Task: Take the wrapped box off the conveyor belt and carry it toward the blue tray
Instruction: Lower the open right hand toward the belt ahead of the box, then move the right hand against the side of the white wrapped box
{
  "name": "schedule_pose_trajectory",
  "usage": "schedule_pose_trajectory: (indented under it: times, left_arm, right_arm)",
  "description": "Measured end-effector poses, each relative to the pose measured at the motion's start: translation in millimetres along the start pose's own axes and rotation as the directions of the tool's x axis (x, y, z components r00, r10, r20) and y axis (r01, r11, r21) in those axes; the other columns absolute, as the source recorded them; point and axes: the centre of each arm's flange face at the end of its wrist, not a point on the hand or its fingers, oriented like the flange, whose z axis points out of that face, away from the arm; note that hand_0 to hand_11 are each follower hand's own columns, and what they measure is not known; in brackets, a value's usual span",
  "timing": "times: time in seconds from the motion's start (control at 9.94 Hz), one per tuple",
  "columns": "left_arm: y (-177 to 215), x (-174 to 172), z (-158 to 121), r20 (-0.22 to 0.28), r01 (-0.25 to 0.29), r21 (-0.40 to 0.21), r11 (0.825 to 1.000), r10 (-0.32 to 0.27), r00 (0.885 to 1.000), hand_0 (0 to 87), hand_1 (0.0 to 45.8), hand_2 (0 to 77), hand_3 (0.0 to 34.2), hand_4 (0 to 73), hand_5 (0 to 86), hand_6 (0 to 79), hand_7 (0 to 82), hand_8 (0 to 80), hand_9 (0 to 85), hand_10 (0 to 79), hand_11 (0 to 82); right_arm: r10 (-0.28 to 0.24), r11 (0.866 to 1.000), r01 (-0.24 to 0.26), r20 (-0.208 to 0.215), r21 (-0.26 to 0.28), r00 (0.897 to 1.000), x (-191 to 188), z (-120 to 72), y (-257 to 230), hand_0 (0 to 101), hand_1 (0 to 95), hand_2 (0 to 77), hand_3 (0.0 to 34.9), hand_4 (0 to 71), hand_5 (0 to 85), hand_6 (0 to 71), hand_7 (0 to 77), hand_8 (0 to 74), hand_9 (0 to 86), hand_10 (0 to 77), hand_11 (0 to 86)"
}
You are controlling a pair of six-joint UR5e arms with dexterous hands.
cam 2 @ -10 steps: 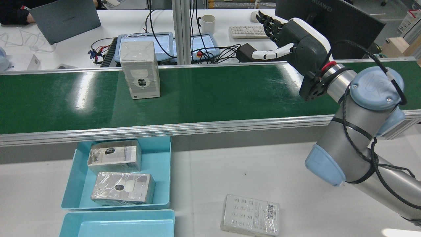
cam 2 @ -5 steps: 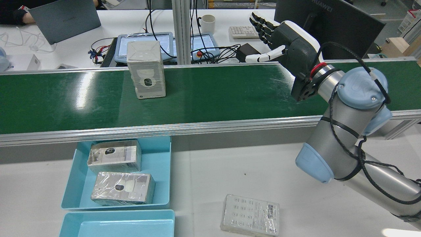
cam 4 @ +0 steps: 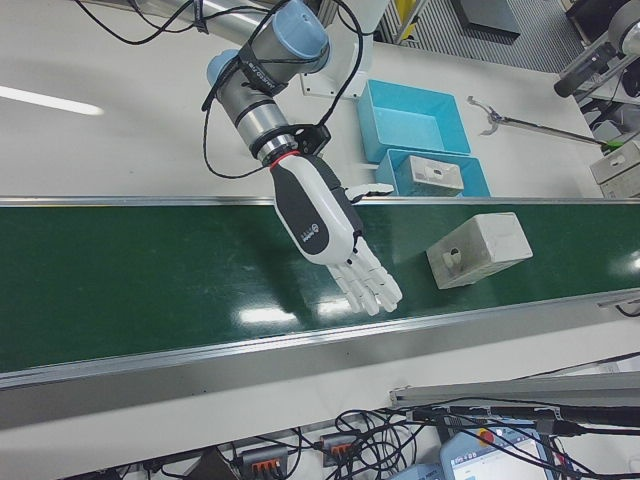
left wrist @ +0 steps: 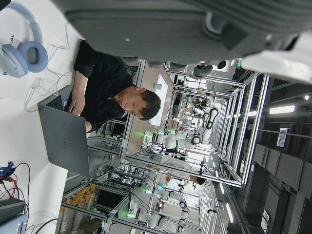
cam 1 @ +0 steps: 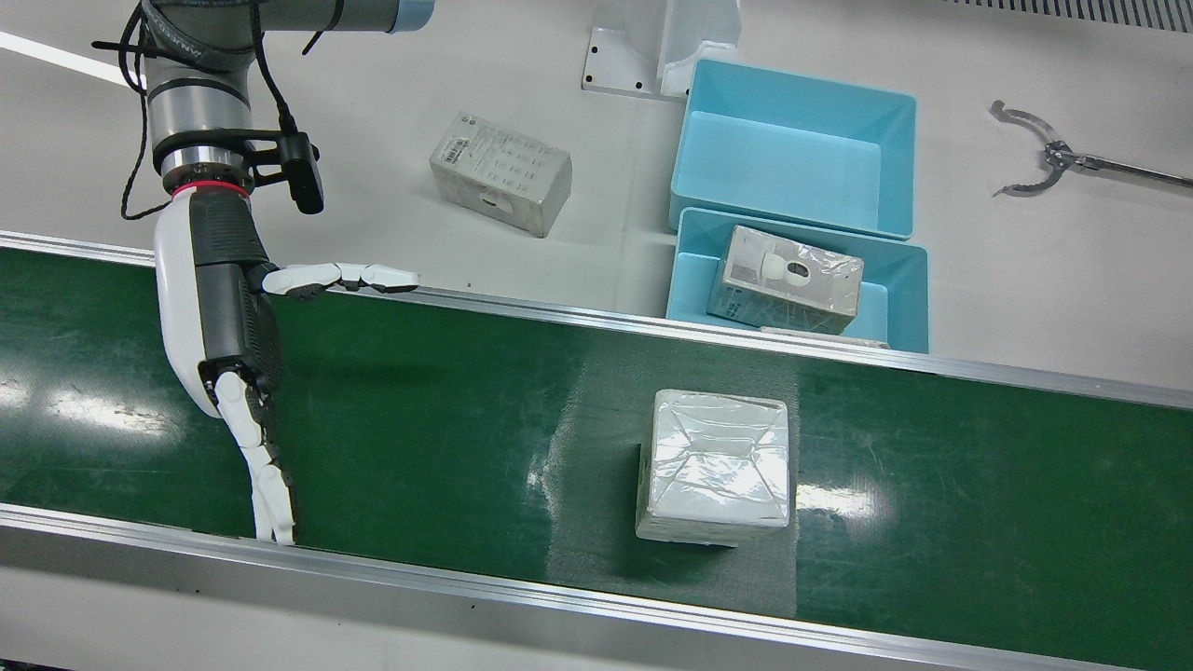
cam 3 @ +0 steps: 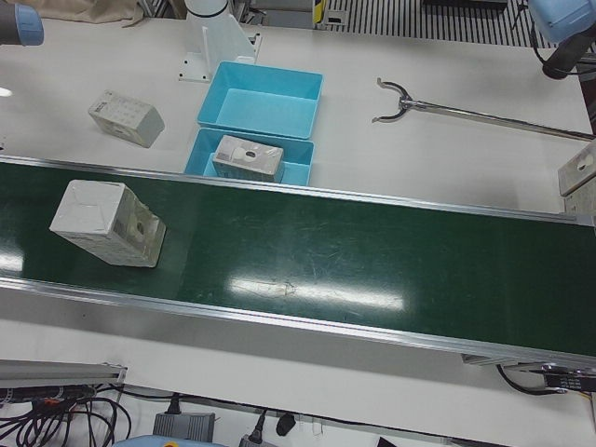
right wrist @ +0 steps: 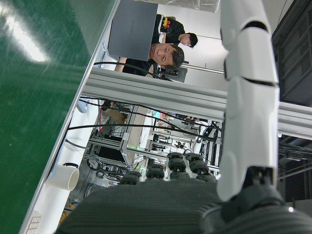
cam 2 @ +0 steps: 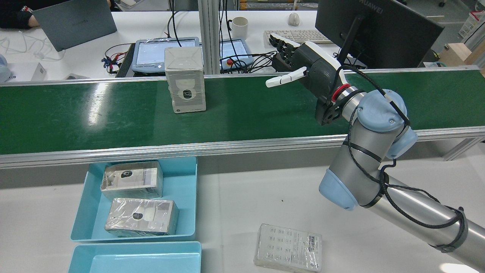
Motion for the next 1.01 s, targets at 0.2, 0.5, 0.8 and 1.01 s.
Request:
schedule_pose_trajectory:
  times: [0.2, 0.5, 0.8, 1.01]
  left_arm:
    - [0, 0, 0, 0.000, 0.000, 0.000, 1.000, 0.000, 1.000, 0.0, 0.0, 0.5, 0.0, 0.0, 1.1, 0.0, 0.0, 0.0, 0.0, 0.0, 0.0]
    - [0, 0, 0, 0.000, 0.000, 0.000, 1.000, 0.000, 1.000, 0.0, 0.0, 1.1, 0.0, 0.0, 1.1, 0.0, 0.0, 0.0, 0.0, 0.5, 0.0]
    - [0, 0, 0, 0.000, 0.000, 0.000, 1.000, 0.000, 1.000, 0.0, 0.0, 1.1, 0.0, 0.0, 1.1, 0.0, 0.0, 0.0, 0.0, 0.0, 0.0]
    - [0, 0, 0, 0.000, 0.000, 0.000, 1.000, 0.000, 1.000, 0.0, 0.0, 0.5, 0.0, 0.0, 1.1, 0.0, 0.0, 0.0, 0.0, 0.5, 0.0]
  right_arm:
    - [0.000, 1.000, 0.000, -0.001, -0.006, 1.000, 5, 8.8, 2, 48, 16.4, 12.5, 0.2, 6.0, 2.2, 0.0, 0.0, 3.3, 1.6, 0.5, 2.7]
    - [0.003, 1.000, -0.003, 0.000, -0.014, 1.000, 11, 23.5, 6, 48, 14.7, 13.1, 0.2, 6.5, 1.6, 0.0, 0.5, 1.6, 1.6, 2.7, 3.8]
    - [0.007, 1.000, -0.008, -0.009, -0.014, 1.000, 25, 29.0, 10, 48, 16.4, 14.2, 0.3, 7.6, 2.2, 0.0, 0.0, 1.6, 1.6, 1.6, 3.8]
    - [0.013, 1.000, -0.013, -0.015, -0.009, 1.000, 40, 26.1, 12, 48, 12.0, 10.9, 0.3, 7.6, 3.3, 0.0, 0.5, 2.2, 1.6, 1.6, 3.8]
